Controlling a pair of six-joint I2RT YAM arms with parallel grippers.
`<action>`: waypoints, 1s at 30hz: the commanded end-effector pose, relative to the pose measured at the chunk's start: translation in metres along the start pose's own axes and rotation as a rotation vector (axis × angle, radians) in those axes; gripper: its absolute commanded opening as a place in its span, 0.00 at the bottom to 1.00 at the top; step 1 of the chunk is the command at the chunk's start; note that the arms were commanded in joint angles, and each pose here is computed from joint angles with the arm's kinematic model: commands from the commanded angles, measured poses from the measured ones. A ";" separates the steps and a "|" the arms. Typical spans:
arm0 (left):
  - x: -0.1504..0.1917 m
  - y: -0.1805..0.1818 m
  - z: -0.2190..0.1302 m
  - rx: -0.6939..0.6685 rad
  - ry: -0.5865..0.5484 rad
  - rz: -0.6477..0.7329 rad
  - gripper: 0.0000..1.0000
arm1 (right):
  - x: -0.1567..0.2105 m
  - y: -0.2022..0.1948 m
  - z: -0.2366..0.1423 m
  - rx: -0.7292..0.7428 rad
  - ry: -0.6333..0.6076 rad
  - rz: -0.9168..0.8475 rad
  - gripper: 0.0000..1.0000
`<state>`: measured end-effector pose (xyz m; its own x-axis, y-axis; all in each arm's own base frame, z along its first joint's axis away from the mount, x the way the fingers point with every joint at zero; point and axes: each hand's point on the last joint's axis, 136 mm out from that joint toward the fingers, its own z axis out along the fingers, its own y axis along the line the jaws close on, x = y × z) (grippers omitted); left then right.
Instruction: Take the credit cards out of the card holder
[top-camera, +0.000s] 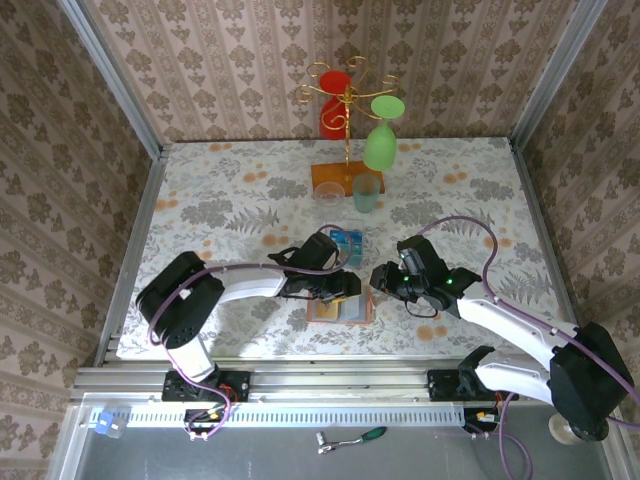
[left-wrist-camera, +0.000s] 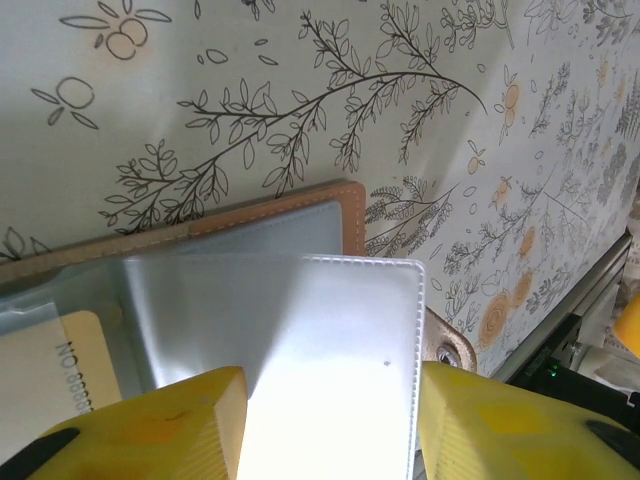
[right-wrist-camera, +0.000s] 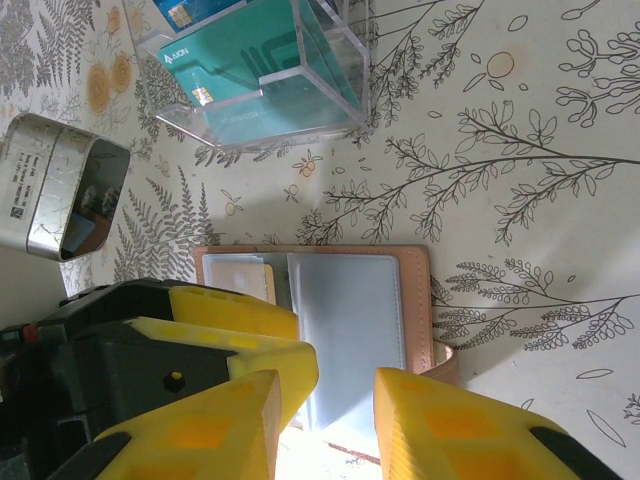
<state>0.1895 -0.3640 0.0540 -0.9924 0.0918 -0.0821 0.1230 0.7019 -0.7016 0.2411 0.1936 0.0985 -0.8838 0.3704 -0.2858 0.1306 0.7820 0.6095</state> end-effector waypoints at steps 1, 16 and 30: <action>-0.003 -0.012 -0.001 0.026 0.002 0.012 0.51 | 0.001 -0.008 -0.001 0.024 -0.005 -0.008 0.31; -0.016 -0.001 -0.026 0.007 -0.050 0.003 0.53 | 0.005 0.007 0.010 -0.029 0.042 -0.006 0.32; -0.005 0.071 -0.058 -0.135 -0.082 -0.073 0.33 | 0.025 0.047 0.039 -0.073 0.141 -0.071 0.31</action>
<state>0.2121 -0.2935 0.0580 -0.9935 -0.0273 -0.1105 0.0519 0.7555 -0.6531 0.2368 0.2423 0.0801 -0.9430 0.2514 -0.2180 0.0673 0.7857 0.6149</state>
